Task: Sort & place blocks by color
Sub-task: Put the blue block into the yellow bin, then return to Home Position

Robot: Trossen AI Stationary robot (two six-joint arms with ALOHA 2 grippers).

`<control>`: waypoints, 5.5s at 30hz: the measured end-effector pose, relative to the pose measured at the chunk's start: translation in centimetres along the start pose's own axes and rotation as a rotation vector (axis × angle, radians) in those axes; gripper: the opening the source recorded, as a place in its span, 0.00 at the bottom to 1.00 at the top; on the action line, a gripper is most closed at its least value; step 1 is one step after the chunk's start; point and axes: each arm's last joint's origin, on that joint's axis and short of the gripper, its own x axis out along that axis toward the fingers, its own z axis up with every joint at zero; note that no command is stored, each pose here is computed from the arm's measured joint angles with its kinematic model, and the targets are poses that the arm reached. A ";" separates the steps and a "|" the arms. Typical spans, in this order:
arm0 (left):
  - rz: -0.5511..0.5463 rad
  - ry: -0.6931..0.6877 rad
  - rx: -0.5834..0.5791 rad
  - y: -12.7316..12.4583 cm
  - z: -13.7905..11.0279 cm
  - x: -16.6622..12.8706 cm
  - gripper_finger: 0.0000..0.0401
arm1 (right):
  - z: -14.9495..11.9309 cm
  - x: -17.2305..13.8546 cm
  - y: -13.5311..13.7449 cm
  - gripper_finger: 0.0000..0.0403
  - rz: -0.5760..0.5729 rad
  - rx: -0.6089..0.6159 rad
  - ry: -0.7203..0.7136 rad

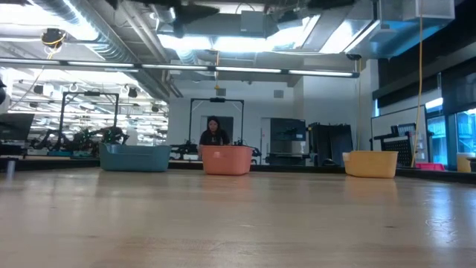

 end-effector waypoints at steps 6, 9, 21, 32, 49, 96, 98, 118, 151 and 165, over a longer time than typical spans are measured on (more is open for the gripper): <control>0.131 0.043 0.236 -3.5 -1.7 -1.3 0.57 | -2.7 -2.5 -1.5 0.33 0.054 0.190 -0.015; 0.114 -0.008 0.283 -5.3 -3.1 -1.1 0.57 | -4.4 -2.9 -1.3 0.33 0.118 0.288 -0.042; 0.011 -0.111 0.276 -6.1 -5.7 -1.7 0.57 | -5.7 -3.2 -0.5 0.34 0.305 0.453 -0.214; 0.005 -0.111 0.279 -5.7 -5.5 -1.7 0.57 | -4.8 -3.0 -1.0 0.34 0.202 0.499 -0.197; 0.018 -0.148 0.278 -5.5 -4.7 -2.4 0.58 | -14.8 6.6 -11.6 0.34 -0.323 0.767 1.003; 0.049 -0.275 0.269 -5.5 -2.4 -5.1 0.57 | -23.1 11.2 -13.7 0.75 -0.320 0.965 1.253; 0.053 -0.276 0.268 -5.5 -2.4 -5.1 0.57 | -21.9 10.4 -14.0 0.77 -0.319 0.946 1.200; -0.029 -0.220 0.195 -5.6 -2.8 -5.0 0.57 | -6.3 0.3 -6.0 0.78 0.415 0.725 -0.250; -0.042 -0.191 0.228 -5.4 -2.9 -4.9 0.21 | -4.5 -1.2 -3.9 0.78 0.515 0.398 -0.452; -0.207 -0.100 0.248 -5.8 -3.3 -6.2 0.00 | -4.5 -1.2 -3.9 0.78 0.535 0.480 -0.427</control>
